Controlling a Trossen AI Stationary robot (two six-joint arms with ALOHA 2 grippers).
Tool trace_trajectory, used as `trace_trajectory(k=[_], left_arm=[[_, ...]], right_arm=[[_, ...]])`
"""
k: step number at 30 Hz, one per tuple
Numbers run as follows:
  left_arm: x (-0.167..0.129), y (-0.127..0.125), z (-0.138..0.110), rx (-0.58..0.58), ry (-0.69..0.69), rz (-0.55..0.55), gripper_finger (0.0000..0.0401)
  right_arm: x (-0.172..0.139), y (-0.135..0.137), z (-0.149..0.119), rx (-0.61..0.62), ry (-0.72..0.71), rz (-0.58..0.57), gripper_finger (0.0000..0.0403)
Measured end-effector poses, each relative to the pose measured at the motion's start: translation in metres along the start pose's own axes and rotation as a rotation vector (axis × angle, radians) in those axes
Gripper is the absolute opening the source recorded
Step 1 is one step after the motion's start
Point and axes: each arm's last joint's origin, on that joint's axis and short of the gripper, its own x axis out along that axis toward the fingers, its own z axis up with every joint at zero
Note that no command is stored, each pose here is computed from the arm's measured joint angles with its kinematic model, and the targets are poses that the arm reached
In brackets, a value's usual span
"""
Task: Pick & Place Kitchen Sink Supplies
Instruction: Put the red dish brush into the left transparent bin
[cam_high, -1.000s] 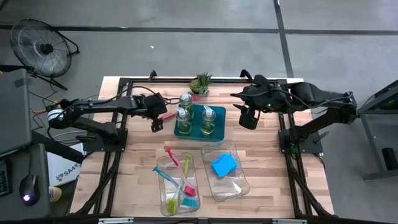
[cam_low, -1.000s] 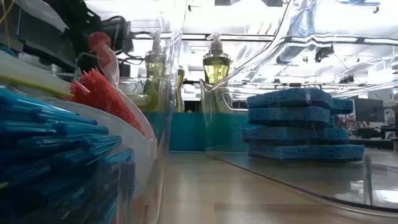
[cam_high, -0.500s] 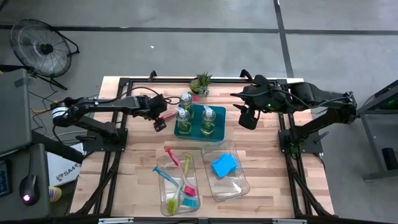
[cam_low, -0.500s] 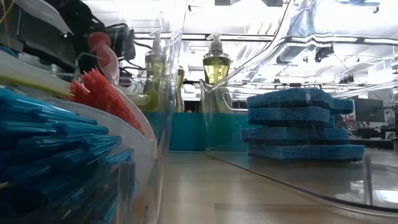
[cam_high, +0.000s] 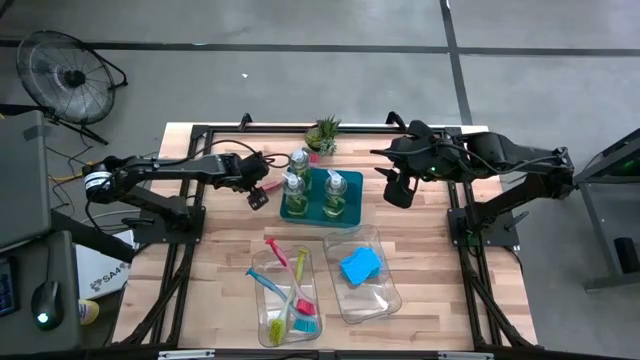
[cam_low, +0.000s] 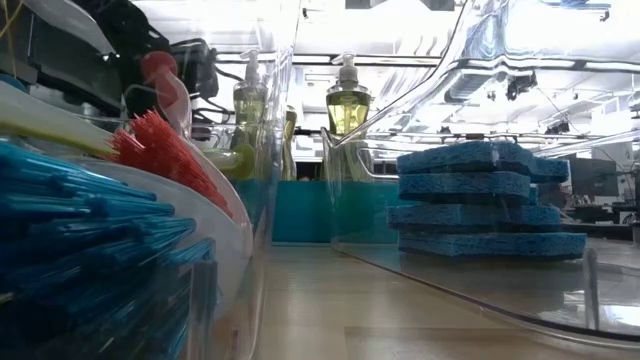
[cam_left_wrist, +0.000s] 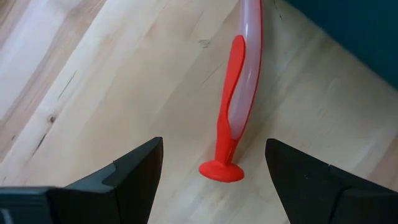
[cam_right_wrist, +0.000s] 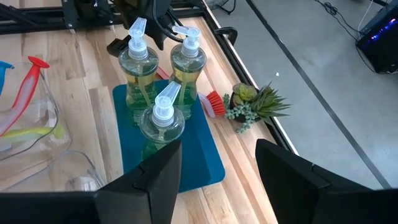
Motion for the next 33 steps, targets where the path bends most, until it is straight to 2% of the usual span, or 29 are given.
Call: trace_trajectory(k=[17, 25, 33], left_arm=[[-0.0001, 0.0019, -0.0003, -0.055, -0.007, 0.061, 0.0278], [0.0022, 0.0017, -0.0009, -0.126, 0.004, 0.073, 0.0278], [0.0028, -0.0014, 0.0041, -0.092, -0.031, -0.007, 0.0278]], right_arm=[[0.0, 0.0, 0.0, 0.047, 0.0, -0.001, 0.02], [0.0, -0.0001, 0.0, 0.067, 0.0, 0.0, 0.02], [0.0, 0.0001, -0.0004, 0.071, 0.004, 0.004, 0.02]])
